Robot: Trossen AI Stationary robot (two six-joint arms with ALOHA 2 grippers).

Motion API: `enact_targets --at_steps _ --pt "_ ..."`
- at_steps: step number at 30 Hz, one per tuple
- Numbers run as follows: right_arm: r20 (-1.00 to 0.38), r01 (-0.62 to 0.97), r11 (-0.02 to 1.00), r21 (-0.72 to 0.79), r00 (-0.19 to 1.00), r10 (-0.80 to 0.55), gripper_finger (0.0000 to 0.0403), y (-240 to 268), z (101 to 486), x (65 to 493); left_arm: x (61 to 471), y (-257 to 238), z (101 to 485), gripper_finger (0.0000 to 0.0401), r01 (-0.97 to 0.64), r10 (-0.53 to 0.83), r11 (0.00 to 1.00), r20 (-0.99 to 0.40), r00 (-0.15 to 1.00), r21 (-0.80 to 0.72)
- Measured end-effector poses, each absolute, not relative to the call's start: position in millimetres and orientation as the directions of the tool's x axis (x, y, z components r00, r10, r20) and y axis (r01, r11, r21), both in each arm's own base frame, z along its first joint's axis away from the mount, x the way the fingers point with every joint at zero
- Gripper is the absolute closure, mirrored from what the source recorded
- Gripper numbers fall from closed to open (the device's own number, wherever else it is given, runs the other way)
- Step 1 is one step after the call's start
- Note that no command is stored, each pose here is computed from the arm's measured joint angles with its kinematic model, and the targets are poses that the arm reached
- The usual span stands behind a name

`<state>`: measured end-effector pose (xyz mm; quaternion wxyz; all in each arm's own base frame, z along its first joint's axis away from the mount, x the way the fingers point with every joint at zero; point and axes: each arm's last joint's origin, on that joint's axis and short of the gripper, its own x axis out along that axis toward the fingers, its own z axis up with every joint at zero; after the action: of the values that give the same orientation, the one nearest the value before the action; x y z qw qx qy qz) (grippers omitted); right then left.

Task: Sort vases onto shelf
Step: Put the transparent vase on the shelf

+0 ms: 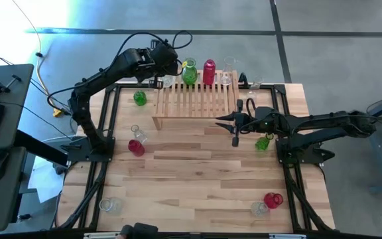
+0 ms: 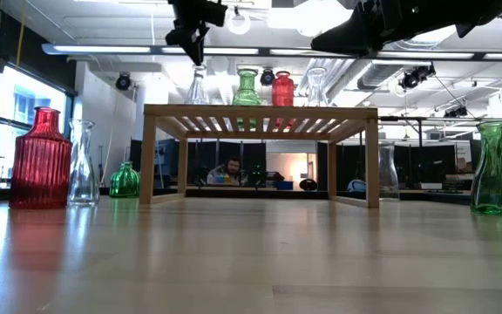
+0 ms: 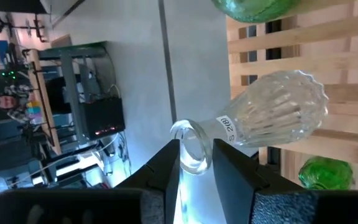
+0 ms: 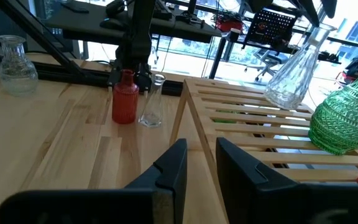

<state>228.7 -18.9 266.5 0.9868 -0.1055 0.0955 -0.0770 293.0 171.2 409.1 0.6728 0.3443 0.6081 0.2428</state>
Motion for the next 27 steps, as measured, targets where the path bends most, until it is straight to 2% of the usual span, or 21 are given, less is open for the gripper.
enact_targets --at_steps 7,10,14,17,20,27 --pt "-0.179 0.13 0.966 -0.223 0.969 -0.172 0.0336 -19 266 229 294 158 425 0.0316 0.066 0.755 0.626 -0.624 0.201 0.777" --pt "-0.183 0.129 0.966 -0.223 0.968 -0.172 0.0336 -19 266 228 290 146 436 0.0316 0.008 0.755 0.626 -0.609 0.242 0.78" --pt "-0.2 0.113 0.968 -0.225 0.967 -0.16 0.0336 -16 264 228 272 131 445 0.033 -0.102 0.671 0.729 -0.675 0.307 0.677" --pt "-0.208 0.094 0.967 -0.239 0.967 -0.145 0.0336 -13 263 228 250 118 445 0.036 -0.177 0.564 0.823 -0.735 0.375 0.54" --pt "-0.208 0.074 0.963 -0.257 0.969 -0.13 0.0336 -9 263 229 231 110 433 0.0393 -0.229 0.55 0.835 -0.74 0.388 0.501" --pt "-0.198 0.067 0.963 -0.26 0.973 -0.121 0.0336 -7 264 229 202 102 369 0.0399 -0.366 0.603 0.798 -0.655 0.456 0.479"
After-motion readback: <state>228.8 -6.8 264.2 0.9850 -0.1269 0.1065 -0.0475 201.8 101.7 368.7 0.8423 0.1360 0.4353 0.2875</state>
